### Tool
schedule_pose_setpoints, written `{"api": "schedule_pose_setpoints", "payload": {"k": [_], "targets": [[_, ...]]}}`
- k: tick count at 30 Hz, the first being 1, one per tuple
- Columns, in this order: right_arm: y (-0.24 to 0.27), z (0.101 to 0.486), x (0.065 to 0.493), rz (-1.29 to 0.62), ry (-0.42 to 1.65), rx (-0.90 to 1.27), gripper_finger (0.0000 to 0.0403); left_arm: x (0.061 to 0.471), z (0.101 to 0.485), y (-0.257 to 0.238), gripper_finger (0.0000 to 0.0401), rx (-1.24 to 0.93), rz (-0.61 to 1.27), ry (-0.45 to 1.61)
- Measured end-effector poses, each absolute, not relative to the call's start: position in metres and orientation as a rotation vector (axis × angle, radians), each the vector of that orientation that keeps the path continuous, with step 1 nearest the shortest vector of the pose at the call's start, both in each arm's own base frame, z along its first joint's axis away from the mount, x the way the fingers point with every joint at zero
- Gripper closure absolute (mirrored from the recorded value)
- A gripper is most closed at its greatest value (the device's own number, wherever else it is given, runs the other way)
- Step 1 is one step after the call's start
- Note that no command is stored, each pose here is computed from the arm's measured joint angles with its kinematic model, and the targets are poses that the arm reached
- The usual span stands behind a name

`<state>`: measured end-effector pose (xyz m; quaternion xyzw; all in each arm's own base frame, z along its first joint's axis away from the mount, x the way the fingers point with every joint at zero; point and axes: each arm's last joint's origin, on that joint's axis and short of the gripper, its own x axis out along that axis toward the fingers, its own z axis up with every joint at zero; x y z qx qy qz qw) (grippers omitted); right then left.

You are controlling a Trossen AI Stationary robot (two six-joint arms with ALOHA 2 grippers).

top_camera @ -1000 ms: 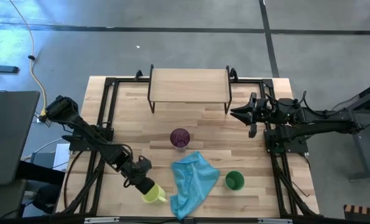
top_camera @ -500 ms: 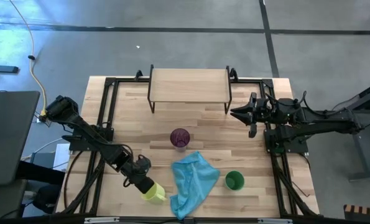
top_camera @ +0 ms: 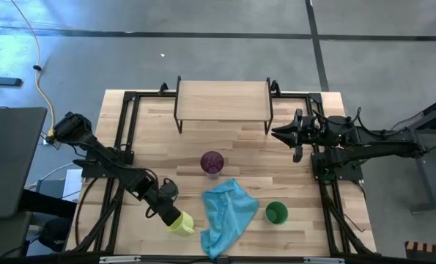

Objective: Stack small to large cups/mugs on shelf
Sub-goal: Put the yellow cup on the shelf

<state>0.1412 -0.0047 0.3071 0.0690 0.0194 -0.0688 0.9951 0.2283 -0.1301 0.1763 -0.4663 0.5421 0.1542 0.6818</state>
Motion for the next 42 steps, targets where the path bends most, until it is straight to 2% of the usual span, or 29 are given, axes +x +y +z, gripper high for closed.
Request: {"api": "schedule_pose_setpoints", "payload": {"k": [9, 17, 33, 42], "targets": [[-0.005, 0.307, 0.141, -0.138, 0.041, 0.155, 0.0346, 0.242, 0.217, -0.103, 0.0397, -0.736, 0.42, 1.246], [-0.005, 0.305, 0.141, -0.139, 0.059, 0.155, 0.0346, 0.25, 0.245, -0.079, 0.0399, -0.508, 0.364, 1.289], [-0.004, 0.304, 0.141, -0.133, 0.071, 0.152, 0.0346, 0.25, 0.238, -0.047, 0.0399, -0.461, 0.341, 1.449], [-0.004, 0.304, 0.141, -0.133, 0.069, 0.153, 0.0346, 0.257, 0.225, -0.049, 0.0399, -0.382, 0.271, 1.522]]}}
